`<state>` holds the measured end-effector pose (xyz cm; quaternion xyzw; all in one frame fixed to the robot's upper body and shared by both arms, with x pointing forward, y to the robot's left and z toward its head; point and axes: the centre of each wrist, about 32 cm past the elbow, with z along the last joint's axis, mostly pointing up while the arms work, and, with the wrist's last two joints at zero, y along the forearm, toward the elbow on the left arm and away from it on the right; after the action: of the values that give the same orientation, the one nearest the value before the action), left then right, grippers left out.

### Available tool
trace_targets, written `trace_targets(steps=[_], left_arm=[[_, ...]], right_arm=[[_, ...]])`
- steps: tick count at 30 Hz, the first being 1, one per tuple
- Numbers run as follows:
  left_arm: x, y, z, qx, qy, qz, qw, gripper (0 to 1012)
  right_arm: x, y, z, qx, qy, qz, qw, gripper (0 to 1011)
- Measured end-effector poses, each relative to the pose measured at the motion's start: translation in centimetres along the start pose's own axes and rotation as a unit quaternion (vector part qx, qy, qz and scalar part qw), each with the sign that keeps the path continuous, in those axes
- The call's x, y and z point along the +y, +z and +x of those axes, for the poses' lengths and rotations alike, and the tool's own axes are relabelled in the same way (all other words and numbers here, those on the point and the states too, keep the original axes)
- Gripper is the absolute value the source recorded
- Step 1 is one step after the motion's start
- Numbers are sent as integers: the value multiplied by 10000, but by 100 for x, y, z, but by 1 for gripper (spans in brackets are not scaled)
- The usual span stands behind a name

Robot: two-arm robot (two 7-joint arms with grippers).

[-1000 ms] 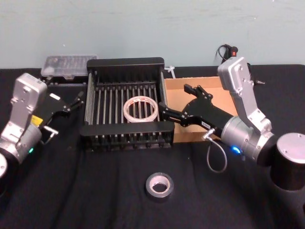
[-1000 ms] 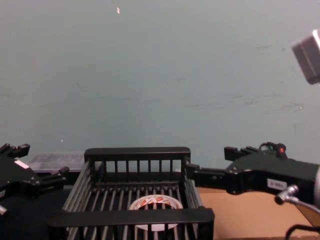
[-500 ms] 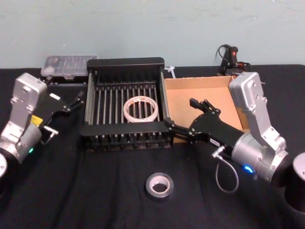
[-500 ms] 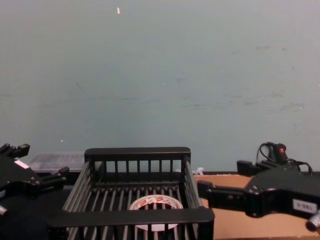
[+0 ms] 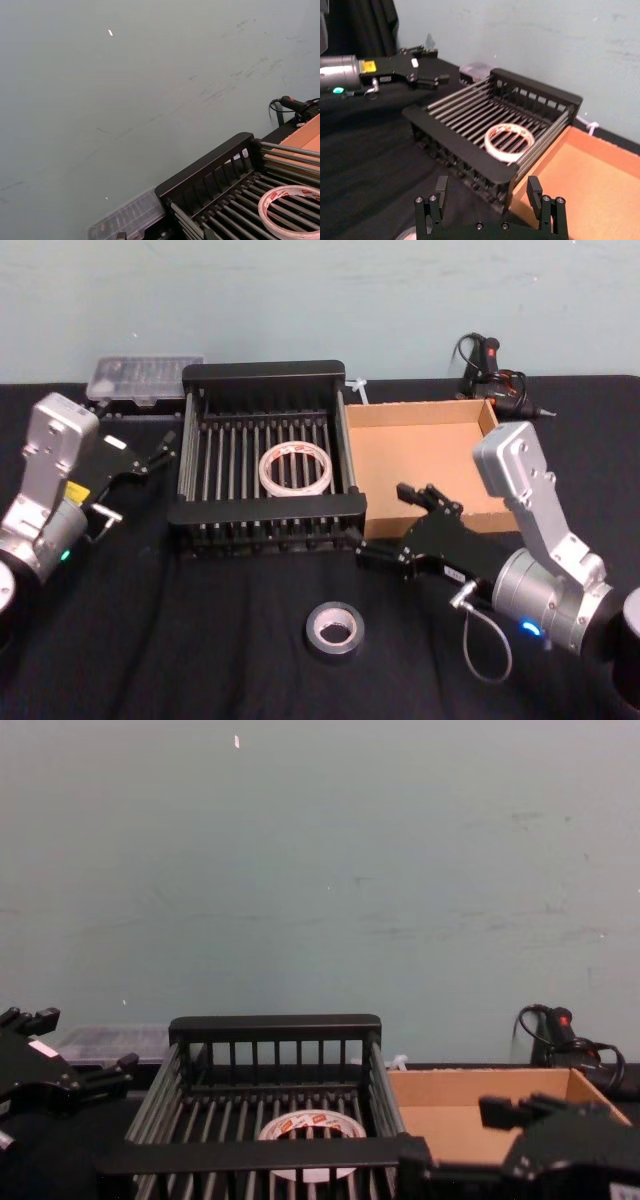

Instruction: Pick up the white tape and place it into the black box , Pick up the silver tape and place it into the brown box.

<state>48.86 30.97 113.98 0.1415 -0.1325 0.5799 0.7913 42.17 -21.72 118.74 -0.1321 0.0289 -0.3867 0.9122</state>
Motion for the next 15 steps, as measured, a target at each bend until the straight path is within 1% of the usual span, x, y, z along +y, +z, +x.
trace_targets(steps=[8, 9, 13, 15], left_arm=[[0, 0, 0, 0, 0, 0, 10000, 1001], [0, 0, 0, 0, 0, 0, 10000, 1001], [0, 0, 0, 0, 0, 0, 10000, 1001], [0, 0, 0, 0, 0, 0, 10000, 1001]], right_arm=[[-13, -35, -42, 113, 114, -341, 9993, 1000], [-9, -36, -49, 141, 135, -407, 9990, 1000], [8, -37, -54, 184, 173, -510, 9984, 1000], [31, -46, -60, 207, 204, -607, 9977, 1000]])
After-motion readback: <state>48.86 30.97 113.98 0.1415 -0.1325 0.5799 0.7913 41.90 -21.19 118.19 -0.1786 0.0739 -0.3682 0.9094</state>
